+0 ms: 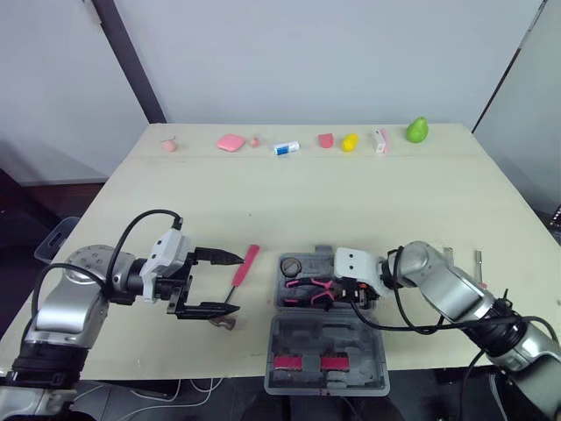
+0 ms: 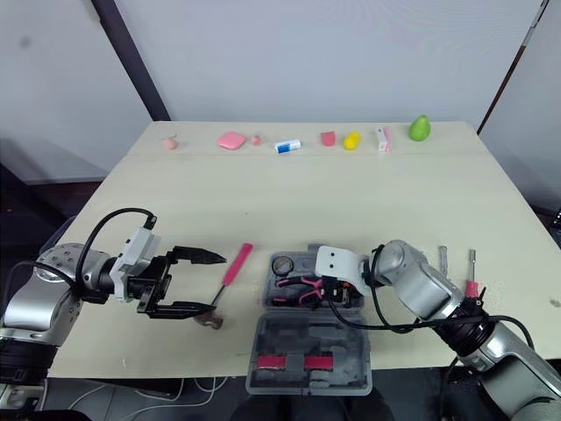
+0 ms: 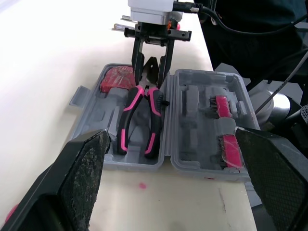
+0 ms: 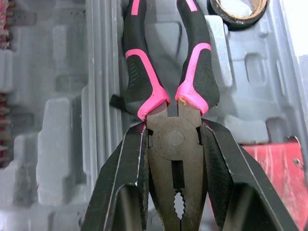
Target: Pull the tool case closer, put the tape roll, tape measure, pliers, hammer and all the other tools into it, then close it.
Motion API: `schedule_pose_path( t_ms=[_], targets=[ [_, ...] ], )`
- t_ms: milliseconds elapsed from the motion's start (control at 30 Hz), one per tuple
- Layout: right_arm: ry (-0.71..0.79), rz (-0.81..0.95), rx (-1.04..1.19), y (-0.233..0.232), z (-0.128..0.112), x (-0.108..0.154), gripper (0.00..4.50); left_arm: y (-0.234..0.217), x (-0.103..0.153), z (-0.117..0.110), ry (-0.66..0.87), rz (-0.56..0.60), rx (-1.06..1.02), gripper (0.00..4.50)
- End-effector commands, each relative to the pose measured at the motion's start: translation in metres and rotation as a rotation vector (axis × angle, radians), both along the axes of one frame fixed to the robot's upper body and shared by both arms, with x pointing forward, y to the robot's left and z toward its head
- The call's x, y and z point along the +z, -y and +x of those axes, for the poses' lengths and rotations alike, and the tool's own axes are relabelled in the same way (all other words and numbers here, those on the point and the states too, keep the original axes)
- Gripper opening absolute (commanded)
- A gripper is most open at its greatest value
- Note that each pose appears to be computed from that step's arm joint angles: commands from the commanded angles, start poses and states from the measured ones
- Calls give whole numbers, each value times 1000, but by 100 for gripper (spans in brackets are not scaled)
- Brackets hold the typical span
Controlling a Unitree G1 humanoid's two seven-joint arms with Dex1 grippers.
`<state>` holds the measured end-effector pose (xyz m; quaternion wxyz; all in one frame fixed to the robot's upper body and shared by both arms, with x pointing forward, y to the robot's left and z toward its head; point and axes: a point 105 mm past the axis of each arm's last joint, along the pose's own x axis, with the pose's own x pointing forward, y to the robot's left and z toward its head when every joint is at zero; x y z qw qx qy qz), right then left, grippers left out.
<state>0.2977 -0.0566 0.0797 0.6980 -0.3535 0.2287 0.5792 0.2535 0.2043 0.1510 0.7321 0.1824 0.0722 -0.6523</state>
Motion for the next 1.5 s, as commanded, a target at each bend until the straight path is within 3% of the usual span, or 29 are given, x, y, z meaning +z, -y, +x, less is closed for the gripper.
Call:
schedule_pose_path(
  t_ms=[33, 367, 433, 567, 667, 833, 933, 967, 1000, 1100, 1133, 1400, 1500],
  targets=[
    [29, 16, 13, -4, 2, 4, 98, -5, 7, -2, 31, 17, -7, 450],
    [57, 45, 34, -10, 4, 0, 98, -3, 7, 0, 32, 10, -18, 450],
    [62, 45, 32, -9, 5, 0, 204, -3, 7, 0, 32, 10, -19, 450],
    [62, 71, 32, -6, 4, 5, 322, -2, 7, 0, 33, 5, -15, 450],
    [59, 88, 38, -5, 3, 8, 322, -2, 7, 0, 34, 6, -13, 450],
    [42, 277, 34, -13, 2, 21, 322, -1, 7, 0, 36, 1, -8, 450],
    [46, 346, 31, -16, 4, 22, 259, 0, 7, 1, 37, -2, -9, 450],
    [53, 356, 38, -17, 4, 21, 196, 0, 7, 1, 39, -3, -9, 450],
    [59, 361, 45, -17, 4, 20, 169, 0, 8, 1, 39, -4, -10, 450],
    [53, 382, 34, -18, 6, 17, 30, 1, 8, 2, 41, -6, -10, 450],
    [52, 387, 26, -18, 8, 15, 10, 1, 8, 2, 41, -6, -10, 450],
    [29, 360, -28, -16, 15, -9, 10, 1, 9, 1, 40, -8, -12, 450],
    [-46, 172, -80, 3, 12, -50, 10, 1, 9, 2, 42, -6, -12, 450]
  ],
)
